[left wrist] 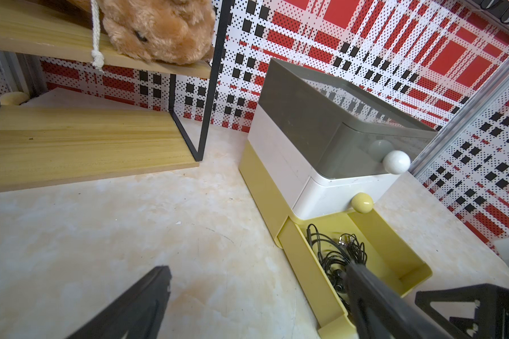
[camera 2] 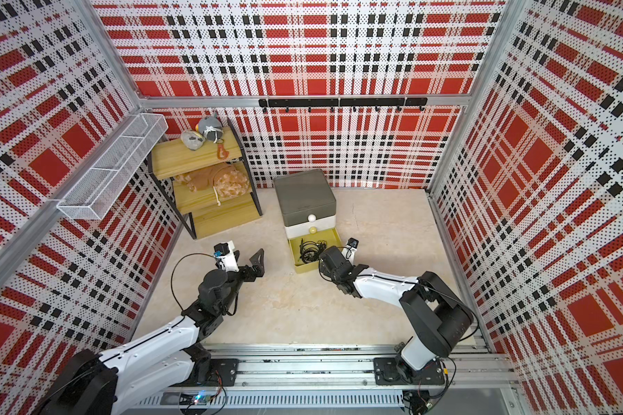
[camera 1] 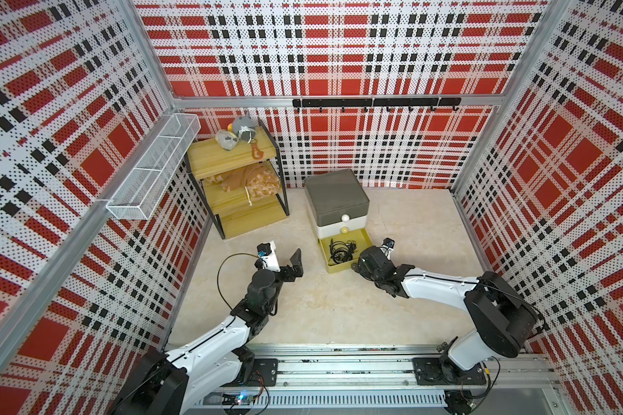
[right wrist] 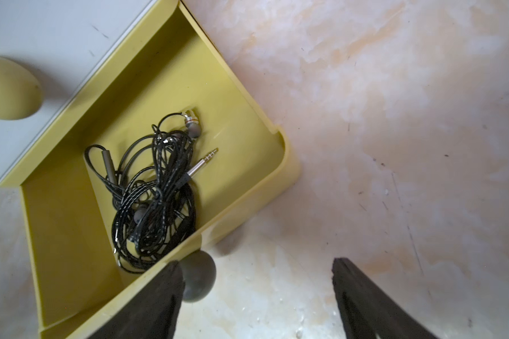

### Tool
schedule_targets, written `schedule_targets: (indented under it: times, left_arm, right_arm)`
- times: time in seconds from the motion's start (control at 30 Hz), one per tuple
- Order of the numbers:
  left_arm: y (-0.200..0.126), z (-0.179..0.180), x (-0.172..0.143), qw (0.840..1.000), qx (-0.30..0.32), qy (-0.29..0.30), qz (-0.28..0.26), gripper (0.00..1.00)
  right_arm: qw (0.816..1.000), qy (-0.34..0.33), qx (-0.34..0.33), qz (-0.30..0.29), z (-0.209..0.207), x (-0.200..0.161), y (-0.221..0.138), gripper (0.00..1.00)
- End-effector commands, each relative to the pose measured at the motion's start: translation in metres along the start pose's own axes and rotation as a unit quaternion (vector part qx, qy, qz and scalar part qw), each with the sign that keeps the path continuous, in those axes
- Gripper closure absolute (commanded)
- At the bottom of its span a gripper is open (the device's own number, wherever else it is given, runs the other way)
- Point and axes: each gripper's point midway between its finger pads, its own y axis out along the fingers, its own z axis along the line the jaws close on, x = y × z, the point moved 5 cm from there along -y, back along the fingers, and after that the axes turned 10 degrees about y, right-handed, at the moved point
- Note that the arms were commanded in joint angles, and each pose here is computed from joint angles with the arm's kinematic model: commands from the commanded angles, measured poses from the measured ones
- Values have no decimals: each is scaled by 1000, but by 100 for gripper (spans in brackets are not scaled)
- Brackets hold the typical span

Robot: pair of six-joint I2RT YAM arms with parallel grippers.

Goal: Place the wired earphones into the drawer by color
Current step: Close the drawer in the storage box.

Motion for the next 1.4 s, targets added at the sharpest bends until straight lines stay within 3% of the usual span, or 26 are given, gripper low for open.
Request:
schedule_targets:
  times: [0.0, 1.37]
  left_arm:
    - [0, 3, 1, 1000, 4, -3, -6, 1]
    - [0, 3, 0, 1000, 3, -3, -5, 1]
  right_arm:
    - [1000, 13, 11, -2, 8, 3, 4, 15]
    - [999, 32, 25, -6, 37, 16, 49, 15]
